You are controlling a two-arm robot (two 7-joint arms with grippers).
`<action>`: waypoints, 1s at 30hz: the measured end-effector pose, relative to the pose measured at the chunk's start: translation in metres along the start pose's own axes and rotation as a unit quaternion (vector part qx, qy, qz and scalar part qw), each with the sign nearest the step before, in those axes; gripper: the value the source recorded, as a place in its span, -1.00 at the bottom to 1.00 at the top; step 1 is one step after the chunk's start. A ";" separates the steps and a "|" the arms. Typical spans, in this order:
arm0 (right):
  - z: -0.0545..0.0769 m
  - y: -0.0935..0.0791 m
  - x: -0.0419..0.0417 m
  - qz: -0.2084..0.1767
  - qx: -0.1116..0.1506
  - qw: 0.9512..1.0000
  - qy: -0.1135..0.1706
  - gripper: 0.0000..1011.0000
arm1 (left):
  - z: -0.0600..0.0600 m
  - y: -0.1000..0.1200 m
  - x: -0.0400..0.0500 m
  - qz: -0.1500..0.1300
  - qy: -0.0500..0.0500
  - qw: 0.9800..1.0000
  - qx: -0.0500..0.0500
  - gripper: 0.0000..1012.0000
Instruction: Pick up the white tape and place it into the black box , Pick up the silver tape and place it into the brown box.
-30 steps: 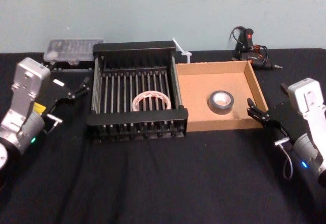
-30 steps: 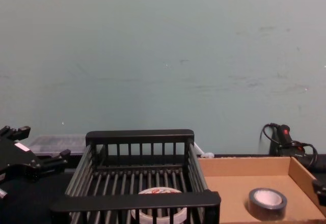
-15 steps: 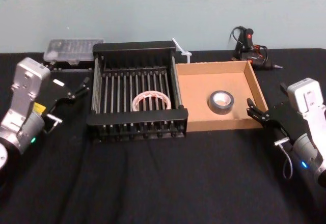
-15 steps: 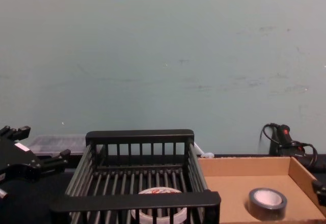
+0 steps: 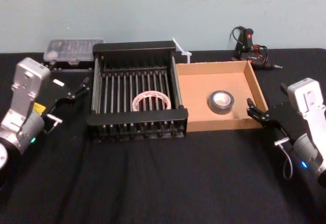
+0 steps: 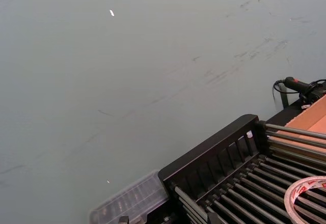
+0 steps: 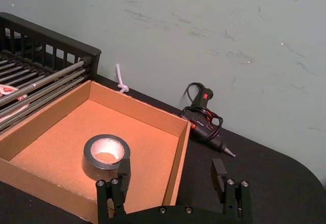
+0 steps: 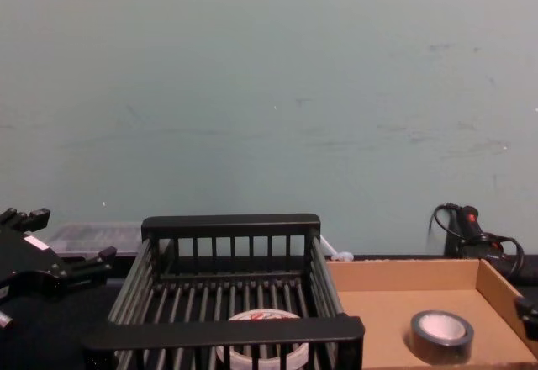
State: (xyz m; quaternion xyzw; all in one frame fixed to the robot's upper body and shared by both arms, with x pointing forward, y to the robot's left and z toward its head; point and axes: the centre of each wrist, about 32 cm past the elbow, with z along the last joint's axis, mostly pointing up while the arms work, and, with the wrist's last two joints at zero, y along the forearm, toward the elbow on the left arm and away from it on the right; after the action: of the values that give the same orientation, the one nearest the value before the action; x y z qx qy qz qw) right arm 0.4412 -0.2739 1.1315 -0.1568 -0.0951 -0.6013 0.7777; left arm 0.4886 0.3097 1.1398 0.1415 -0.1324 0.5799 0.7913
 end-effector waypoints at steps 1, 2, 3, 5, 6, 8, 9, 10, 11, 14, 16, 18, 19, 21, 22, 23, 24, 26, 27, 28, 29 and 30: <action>0.000 0.000 0.0000 0.000 0.000 1.000 0.000 0.98 | 0.000 0.000 0.0000 0.000 0.000 1.000 0.000 0.98; 0.000 0.000 0.0000 0.000 0.000 1.000 0.000 0.98 | 0.000 0.000 0.0000 0.000 0.000 1.000 0.000 0.98; 0.000 0.000 0.0000 0.000 0.000 1.000 0.000 0.98 | 0.000 0.000 0.0000 0.000 0.000 1.000 0.000 0.98; 0.000 0.000 0.0000 0.000 0.000 1.000 0.000 0.98 | 0.000 0.000 0.0000 0.000 0.000 1.000 0.000 0.98; 0.000 0.000 0.0000 0.000 0.000 1.000 0.000 0.98 | 0.000 0.000 0.0000 0.000 0.000 1.000 0.000 0.98; 0.000 0.000 0.0000 0.000 0.000 1.000 0.000 0.98 | 0.000 0.000 0.0000 0.000 0.000 1.000 0.000 0.98; 0.000 0.000 0.0000 0.000 0.000 1.000 0.000 0.98 | 0.000 0.000 0.0000 0.000 0.000 1.000 0.000 0.98; 0.000 0.000 0.0000 0.000 0.000 1.000 0.000 0.98 | 0.000 0.000 0.0000 0.000 0.000 1.000 0.000 0.98; 0.000 0.000 0.0000 0.000 0.000 1.000 0.000 0.98 | 0.000 0.000 0.0000 0.000 0.000 1.000 0.000 0.98; 0.000 0.000 0.0000 0.000 0.000 1.000 0.000 0.98 | 0.000 0.000 0.0000 0.000 0.000 1.000 0.000 0.98; 0.000 0.000 0.0000 0.000 0.000 1.000 0.000 0.98 | 0.000 0.000 0.0000 0.000 0.000 1.000 0.000 0.98; 0.000 0.000 0.0000 0.000 0.000 1.000 0.000 0.98 | 0.000 0.000 0.0000 0.000 0.000 1.000 0.000 0.98; 0.000 0.000 0.0000 0.000 0.000 1.000 0.000 0.98 | 0.000 0.000 0.0000 0.000 0.000 1.000 0.000 0.98; 0.000 0.000 0.0000 0.000 0.000 1.000 0.000 0.98 | 0.000 0.000 0.0000 0.000 0.000 1.000 0.000 0.98; 0.000 0.000 0.0000 0.000 0.000 1.000 0.000 0.98 | 0.000 0.000 0.0000 0.000 0.000 1.000 0.000 0.98; 0.000 0.000 0.0000 0.000 0.000 1.000 0.000 0.98 | 0.000 0.000 0.0000 0.000 0.000 1.000 0.000 0.98; 0.000 0.000 0.0000 0.000 0.000 1.000 0.000 0.98 | 0.000 0.000 0.0000 0.000 0.000 1.000 0.000 0.98; 0.000 0.000 0.0000 0.000 0.000 1.000 0.000 0.98 | 0.000 0.000 0.0000 0.000 0.000 1.000 0.000 0.98; 0.000 0.000 0.0000 0.000 0.000 1.000 0.000 0.98 | 0.000 0.000 0.0000 0.000 0.000 1.000 0.000 0.98; 0.000 0.000 0.0000 0.000 0.000 1.000 0.000 0.98 | 0.000 0.000 0.0000 0.000 0.000 1.000 0.000 0.98; 0.000 0.000 0.0000 0.000 0.000 1.000 0.000 0.98 | 0.000 0.000 0.0000 0.000 0.000 1.000 0.000 0.98; 0.000 0.000 0.0000 0.000 0.000 1.000 0.000 0.98 | 0.000 0.000 0.0000 0.000 0.000 1.000 0.000 0.98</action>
State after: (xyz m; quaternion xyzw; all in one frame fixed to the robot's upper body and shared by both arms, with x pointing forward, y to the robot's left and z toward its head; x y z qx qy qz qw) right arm 0.4412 -0.2738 1.1316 -0.1568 -0.0951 -0.6014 0.7777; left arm 0.4886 0.3097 1.1398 0.1415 -0.1325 0.5799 0.7913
